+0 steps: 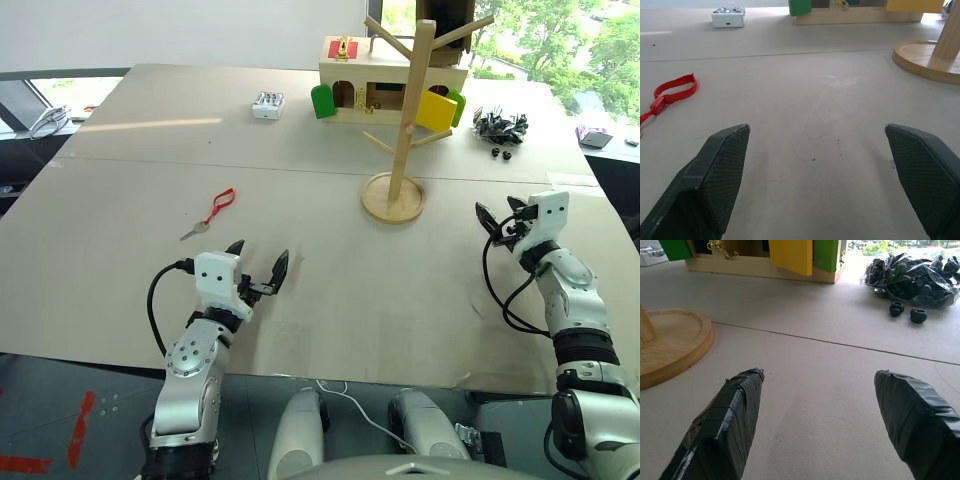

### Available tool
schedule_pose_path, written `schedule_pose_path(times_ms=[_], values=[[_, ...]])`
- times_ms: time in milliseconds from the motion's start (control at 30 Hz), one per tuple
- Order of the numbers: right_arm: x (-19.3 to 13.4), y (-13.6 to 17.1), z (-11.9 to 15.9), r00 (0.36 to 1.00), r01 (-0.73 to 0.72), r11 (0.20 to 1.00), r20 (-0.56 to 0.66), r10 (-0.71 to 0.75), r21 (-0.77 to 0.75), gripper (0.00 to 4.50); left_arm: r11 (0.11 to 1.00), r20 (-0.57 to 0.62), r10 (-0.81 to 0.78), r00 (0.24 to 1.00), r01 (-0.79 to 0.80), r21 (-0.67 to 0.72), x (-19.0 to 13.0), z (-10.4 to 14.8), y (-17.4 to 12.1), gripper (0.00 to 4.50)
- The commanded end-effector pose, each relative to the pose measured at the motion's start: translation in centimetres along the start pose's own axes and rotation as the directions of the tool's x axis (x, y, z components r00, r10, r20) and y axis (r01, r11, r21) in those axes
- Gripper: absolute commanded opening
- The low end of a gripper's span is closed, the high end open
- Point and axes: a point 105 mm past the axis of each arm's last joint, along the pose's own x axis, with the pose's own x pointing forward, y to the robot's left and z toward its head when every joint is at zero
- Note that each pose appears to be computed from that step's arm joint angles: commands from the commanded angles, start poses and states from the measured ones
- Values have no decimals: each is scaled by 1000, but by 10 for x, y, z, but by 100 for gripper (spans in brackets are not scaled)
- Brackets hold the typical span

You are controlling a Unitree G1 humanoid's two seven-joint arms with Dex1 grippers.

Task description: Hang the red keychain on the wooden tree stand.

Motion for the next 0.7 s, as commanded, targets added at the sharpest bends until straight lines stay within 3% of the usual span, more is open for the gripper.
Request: schedule_pose_path(times_ms=[33,200,300,400,467,567,700], values=[[-2,-4,18,998,7,1000,65,-5,-24,381,1000,41,-9,999,9,8,2,12,-3,448],[-4,0,18,997,-30,1000,68,30,-6,381,1000,38,-6,999,6,6,2,12,-3,448],[-13,20,27,973,-201,980,114,200,-9,381,1000,31,5,1000,-5,4,4,10,-2,448],[-57,73,42,790,-602,798,117,602,-43,381,999,10,34,999,-34,12,8,8,1,448],[-79,87,41,699,-710,700,38,714,-72,381,997,6,74,997,-74,7,12,9,8,448],[-93,89,38,644,-763,635,-48,764,-122,381,991,6,133,991,-133,1,20,13,18,448],[-96,87,39,626,-776,609,-82,775,-166,381,978,5,208,978,-208,27,33,21,38,448]])
